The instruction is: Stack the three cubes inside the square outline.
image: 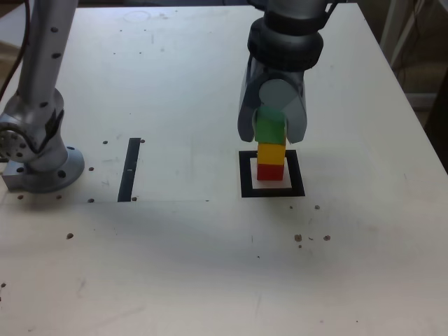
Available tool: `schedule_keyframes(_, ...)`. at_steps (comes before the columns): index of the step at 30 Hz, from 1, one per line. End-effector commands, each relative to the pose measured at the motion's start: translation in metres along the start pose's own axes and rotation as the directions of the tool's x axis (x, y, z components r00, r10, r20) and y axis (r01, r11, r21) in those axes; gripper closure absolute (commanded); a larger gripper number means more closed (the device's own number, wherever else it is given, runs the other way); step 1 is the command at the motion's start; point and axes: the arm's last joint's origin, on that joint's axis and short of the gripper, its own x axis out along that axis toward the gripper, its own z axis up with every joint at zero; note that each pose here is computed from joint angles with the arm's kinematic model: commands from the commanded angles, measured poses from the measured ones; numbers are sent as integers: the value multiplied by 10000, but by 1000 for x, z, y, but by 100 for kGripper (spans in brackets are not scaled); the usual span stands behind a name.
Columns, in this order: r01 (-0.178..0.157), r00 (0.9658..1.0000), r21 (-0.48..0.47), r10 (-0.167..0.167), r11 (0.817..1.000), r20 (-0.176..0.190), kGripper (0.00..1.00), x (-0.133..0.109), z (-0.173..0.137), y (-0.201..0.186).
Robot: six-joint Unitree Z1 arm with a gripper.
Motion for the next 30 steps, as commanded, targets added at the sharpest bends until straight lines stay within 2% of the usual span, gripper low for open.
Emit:
schedule_keyframes(1,29,10000,2,-29,10000,5,36,-1,-1,1)
schedule_keyframes(5,29,10000,5,-29,10000,90,14,-3,-2,1)
schedule_keyframes(8,4,9998,0,-4,10000,183,5,-6,-3,1)
schedule_keyframes(12,-22,9994,-22,23,10000,349,1,-11,-7,2)
schedule_keyframes(16,-85,9976,-95,91,9999,680,1,-23,-17,2)
schedule_keyframes(19,-63,9925,-90,74,9999,1218,0,-43,-38,1)
schedule_keyframes(22,2,9875,-51,6,10000,1573,0,-57,-56,0)
schedule_keyframes(25,34,9823,-38,-26,10000,1872,0,-69,-80,0)
schedule_keyframes(27,27,9804,-37,-20,10000,1970,0,-73,-97,1)
schedule_keyframes(28,19,9802,-46,-10,10000,1978,0,-74,-109,2)
schedule_keyframes(30,8,9830,-82,7,10000,1837,0,-70,-130,4)
